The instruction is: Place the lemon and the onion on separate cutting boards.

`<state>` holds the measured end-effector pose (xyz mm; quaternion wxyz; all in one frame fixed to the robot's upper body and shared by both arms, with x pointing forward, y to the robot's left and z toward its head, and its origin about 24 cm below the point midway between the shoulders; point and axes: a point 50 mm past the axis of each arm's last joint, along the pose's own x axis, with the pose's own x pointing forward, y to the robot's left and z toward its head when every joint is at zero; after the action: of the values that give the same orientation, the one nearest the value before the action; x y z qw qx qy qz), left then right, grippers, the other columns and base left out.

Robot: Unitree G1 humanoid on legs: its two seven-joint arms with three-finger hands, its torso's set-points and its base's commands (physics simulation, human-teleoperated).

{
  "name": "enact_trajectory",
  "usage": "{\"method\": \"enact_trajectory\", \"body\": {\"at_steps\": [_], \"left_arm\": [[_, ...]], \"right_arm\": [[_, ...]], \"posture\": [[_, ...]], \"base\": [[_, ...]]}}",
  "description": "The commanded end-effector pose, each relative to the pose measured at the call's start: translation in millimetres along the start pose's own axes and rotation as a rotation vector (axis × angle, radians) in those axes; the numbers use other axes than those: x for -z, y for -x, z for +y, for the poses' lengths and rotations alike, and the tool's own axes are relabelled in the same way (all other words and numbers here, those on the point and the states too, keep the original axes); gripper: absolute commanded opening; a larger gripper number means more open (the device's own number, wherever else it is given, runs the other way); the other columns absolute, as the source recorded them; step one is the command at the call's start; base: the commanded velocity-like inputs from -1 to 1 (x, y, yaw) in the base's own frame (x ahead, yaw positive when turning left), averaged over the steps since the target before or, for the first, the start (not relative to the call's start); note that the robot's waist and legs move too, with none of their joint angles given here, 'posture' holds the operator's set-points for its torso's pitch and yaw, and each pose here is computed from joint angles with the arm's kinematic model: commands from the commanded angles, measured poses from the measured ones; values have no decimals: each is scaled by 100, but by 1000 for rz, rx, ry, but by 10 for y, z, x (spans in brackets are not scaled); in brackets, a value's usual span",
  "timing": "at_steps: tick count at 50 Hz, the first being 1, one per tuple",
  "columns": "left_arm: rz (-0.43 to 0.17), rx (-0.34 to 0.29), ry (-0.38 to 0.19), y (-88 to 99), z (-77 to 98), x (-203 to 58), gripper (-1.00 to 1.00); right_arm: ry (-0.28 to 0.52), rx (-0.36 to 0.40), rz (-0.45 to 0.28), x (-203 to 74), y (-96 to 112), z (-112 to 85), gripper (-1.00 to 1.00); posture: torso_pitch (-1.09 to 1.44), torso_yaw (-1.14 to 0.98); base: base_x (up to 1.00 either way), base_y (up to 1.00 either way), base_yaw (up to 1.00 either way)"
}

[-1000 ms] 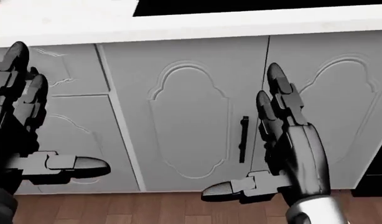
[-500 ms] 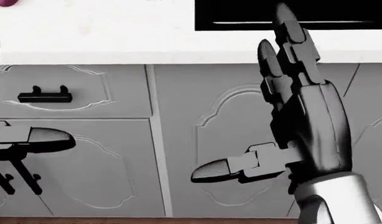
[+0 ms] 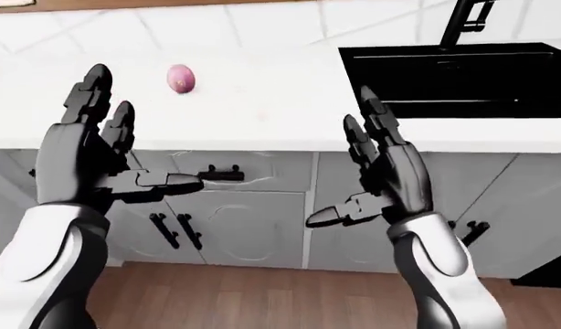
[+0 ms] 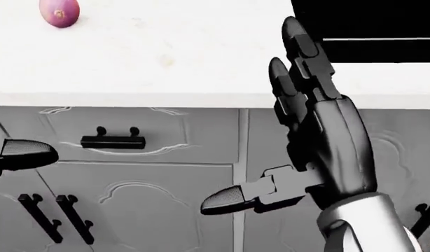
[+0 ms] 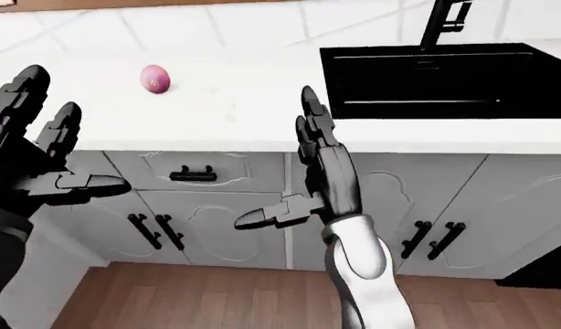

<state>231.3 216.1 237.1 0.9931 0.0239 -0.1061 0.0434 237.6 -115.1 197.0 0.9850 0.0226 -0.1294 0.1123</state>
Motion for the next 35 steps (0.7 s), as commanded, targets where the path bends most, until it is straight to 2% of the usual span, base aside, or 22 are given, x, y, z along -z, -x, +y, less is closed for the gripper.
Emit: {"method": "enact_trajectory", "body": {"at_steps": [1, 4, 7, 12, 25, 35], "left_arm": [[-106, 35, -7, 12, -82, -162, 100], [-102, 36, -7, -1, -90, -137, 100], [-101, 42, -9, -7, -111, -135, 100], [-100, 45, -14, -1, -106, -149, 100], [-100, 47, -14, -23, -114, -135, 100], [-95, 48, -10, -25, -125, -102, 100]], "right_arm": [[31, 37, -121, -198, 39, -61, 100], [13, 56, -140, -233, 54, -82, 100], [39, 68, -150, -218, 44, -96, 100], [38, 77, -165, -219, 50, -91, 100], [32, 75, -166, -206, 44, -79, 100], [37, 73, -154, -149, 36, -71, 100]], "posture": [[0, 0], [0, 0], [0, 0], [0, 0], [0, 0], [0, 0]], "base": [[0, 13, 0], [0, 0, 0], [0, 0, 0], [6, 26, 0], [10, 54, 0], [11, 26, 0]]}}
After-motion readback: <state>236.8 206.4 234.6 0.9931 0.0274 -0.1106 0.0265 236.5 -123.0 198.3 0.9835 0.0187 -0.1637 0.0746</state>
